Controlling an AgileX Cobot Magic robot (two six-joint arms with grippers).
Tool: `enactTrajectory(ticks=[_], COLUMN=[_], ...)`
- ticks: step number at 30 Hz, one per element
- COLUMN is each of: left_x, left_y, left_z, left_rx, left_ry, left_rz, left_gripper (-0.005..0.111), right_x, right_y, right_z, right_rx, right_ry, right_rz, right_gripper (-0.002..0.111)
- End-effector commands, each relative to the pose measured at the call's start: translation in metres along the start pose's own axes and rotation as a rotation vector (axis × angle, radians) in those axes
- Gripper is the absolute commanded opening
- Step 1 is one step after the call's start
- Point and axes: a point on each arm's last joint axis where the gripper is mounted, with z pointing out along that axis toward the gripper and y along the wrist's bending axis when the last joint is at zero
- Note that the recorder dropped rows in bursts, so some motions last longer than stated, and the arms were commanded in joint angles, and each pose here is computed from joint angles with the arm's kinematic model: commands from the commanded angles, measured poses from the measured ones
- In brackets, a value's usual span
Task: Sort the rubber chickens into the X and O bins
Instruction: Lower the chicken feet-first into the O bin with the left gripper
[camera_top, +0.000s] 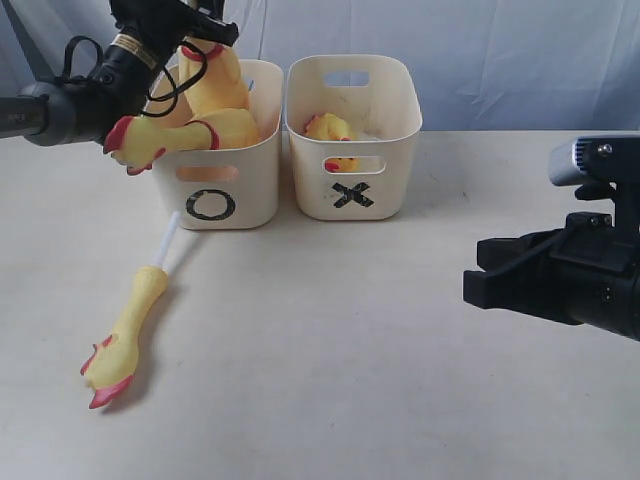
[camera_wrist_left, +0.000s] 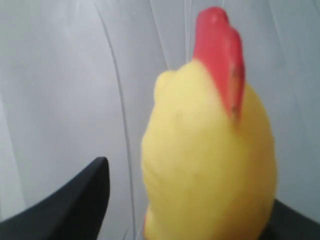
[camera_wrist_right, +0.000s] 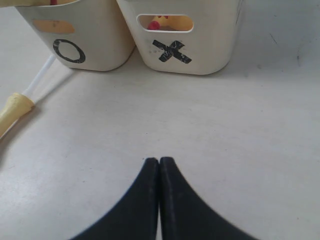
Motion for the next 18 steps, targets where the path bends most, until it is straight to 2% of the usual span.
enactTrajectory(ticks=[1, 7, 13, 18], left_x=[-0.0097, -0.0080, -0.0031, -0.0120], left_y=[0.0058, 0.0042, 0.0068, 0.0082], left_z=[0.0017, 0.0025, 0.0055, 0.0089], left_rx=[-0.028, -0.009, -0.022, -0.029], left_ry=[-0.059, -0.023, 0.164, 0.165], left_rz=[-0.015, -0.007, 0.006, -0.047], left_gripper=[0.058, 0.058, 0.058, 0.065], right_x=[-0.0002, -0.0002, -0.0002, -0.0002], right_y=[-0.0012, -0.0012, -0.0012, -0.0012], right_z=[-0.0011, -0.0011, -0.0011, -0.0011], right_rx=[0.005, 0.005, 0.005, 0.005], right_ry=[-0.009, -0.009, -0.009, -0.009], right_rz=[-0.002, -0.002, -0.002, -0.002], right_gripper=[-0.001, -0.001, -0.001, -0.001])
